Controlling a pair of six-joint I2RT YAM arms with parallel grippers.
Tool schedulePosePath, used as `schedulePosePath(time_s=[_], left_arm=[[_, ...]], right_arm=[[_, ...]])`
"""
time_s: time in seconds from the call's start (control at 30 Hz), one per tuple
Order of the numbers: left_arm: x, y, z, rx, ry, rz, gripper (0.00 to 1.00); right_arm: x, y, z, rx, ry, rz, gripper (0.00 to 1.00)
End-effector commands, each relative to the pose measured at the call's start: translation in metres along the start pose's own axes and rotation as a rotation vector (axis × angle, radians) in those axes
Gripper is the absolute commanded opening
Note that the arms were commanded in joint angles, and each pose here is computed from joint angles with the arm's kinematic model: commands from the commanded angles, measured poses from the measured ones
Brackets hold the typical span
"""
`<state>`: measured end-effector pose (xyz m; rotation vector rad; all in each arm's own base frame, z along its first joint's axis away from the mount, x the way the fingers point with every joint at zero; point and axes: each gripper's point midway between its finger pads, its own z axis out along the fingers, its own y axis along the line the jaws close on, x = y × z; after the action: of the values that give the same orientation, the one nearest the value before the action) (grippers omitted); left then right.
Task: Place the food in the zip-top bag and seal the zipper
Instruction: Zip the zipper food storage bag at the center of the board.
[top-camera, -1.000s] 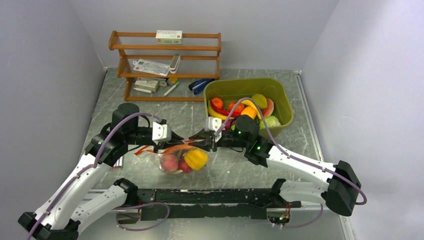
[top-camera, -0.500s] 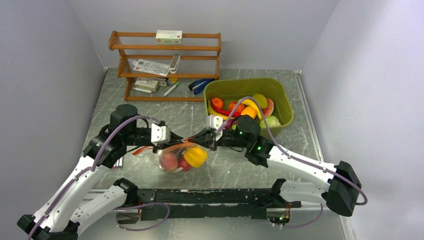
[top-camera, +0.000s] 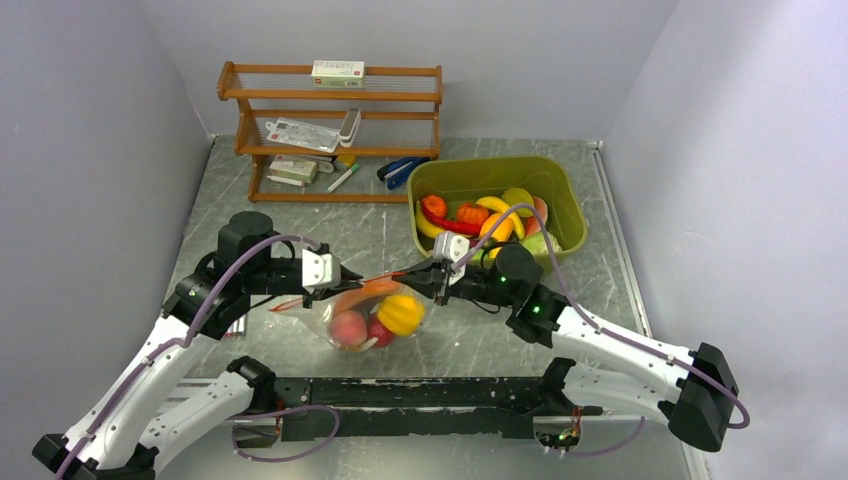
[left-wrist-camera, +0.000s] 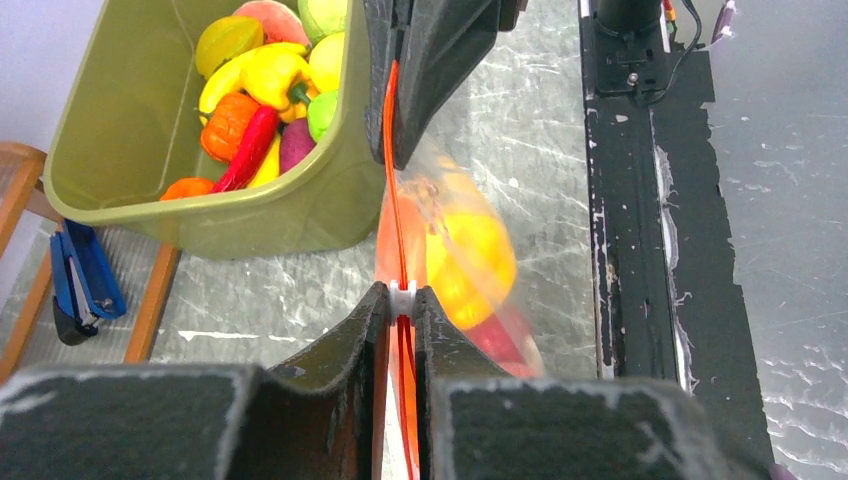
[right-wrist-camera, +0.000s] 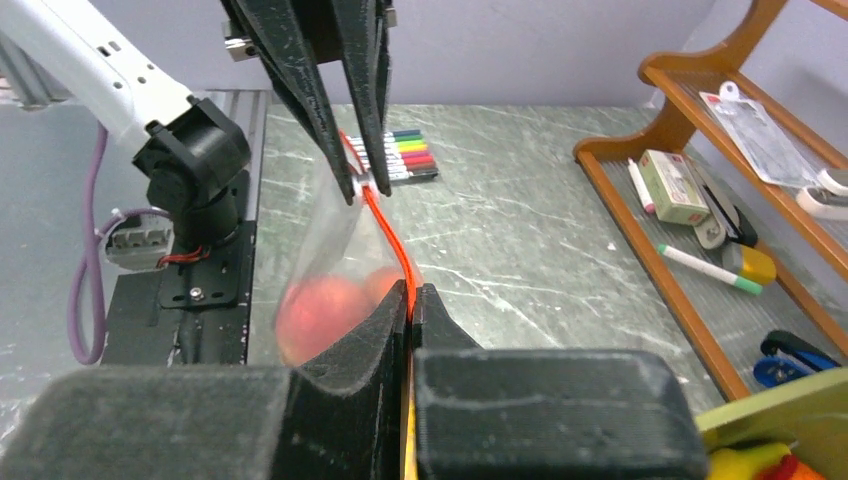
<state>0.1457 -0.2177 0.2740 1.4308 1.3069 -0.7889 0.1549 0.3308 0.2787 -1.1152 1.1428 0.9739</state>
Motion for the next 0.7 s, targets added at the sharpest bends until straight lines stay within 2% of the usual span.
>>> schedulePosePath(time_s=[0.0,0.4,0.67], left_arm=[[0.003,0.001,-0.006,-0.023,0.04,-0.02,0.07],[0.013,-0.003,-0.016,-0.068,0.089,-0.048,0.07],[0.013,-0.007,-0.015,-0.063,0.059,-0.036,0.07]], right_arm=[[-0.015,-0.023,-0.008,0.122,-0.018,-0.002,0.0],[-0.005,-0.022,-0.035,0.179,0.013,0.011,0.0],[0.013,-0.006,-0.032,0.101,0.061,0.066,0.0]])
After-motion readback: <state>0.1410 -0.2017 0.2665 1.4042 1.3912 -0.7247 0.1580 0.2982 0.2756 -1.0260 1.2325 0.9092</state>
